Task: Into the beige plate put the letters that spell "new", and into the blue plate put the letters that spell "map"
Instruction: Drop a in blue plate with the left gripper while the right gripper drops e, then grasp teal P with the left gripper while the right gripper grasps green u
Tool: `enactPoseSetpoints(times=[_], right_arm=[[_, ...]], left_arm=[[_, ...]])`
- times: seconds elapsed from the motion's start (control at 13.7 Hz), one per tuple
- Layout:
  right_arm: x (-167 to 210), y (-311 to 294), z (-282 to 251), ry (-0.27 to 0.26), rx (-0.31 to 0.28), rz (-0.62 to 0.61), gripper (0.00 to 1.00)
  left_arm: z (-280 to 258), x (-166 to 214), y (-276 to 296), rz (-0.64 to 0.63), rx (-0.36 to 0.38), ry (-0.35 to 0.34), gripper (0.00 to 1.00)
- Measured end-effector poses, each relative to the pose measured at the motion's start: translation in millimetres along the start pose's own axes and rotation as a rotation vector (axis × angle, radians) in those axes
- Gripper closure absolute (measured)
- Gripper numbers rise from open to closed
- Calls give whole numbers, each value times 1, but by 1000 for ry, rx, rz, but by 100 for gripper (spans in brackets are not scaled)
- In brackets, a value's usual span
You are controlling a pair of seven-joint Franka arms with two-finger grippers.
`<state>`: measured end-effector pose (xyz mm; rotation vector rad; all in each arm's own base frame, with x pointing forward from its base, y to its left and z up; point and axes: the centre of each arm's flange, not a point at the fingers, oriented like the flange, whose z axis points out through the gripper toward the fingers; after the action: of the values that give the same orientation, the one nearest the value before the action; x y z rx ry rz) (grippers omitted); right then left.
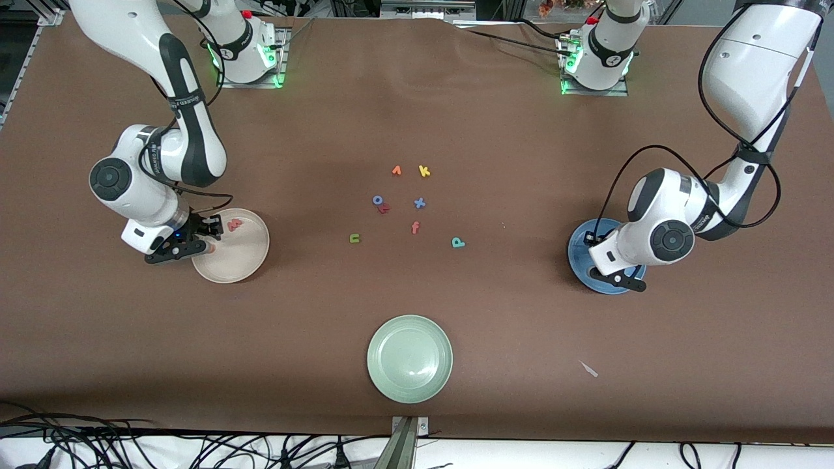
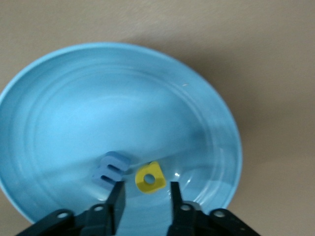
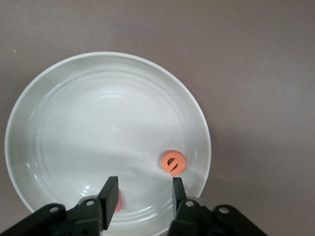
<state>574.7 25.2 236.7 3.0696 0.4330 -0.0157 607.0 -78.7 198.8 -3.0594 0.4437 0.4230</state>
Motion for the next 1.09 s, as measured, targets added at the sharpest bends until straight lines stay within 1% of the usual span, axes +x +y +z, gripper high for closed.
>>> enactPoseSetpoints(times=[0.07,0.22,0.36,0.58,0.73,0.95,1.09], right_arm=[[2,-7,-1,6,13,8,48],[14,-38,-5,20,39,41,48],[30,-81,-14,41,64,80,47],[49,-154,-28,66,103,161,44],[55,-206,-30,67,118,209,44],[53,-282,-17,54,111,273,44],[51,-310,-3,66,103,298,44]], left_arm=[[-6,2,9,13,-3,11,39],[-26,6,26,22,-3,47,16],[-52,12,47,-13,-7,95,0],[-84,19,99,-83,-28,151,0],[-93,23,140,-133,-32,170,0],[-84,33,194,-249,-63,162,0],[-63,40,233,-328,-89,143,0]])
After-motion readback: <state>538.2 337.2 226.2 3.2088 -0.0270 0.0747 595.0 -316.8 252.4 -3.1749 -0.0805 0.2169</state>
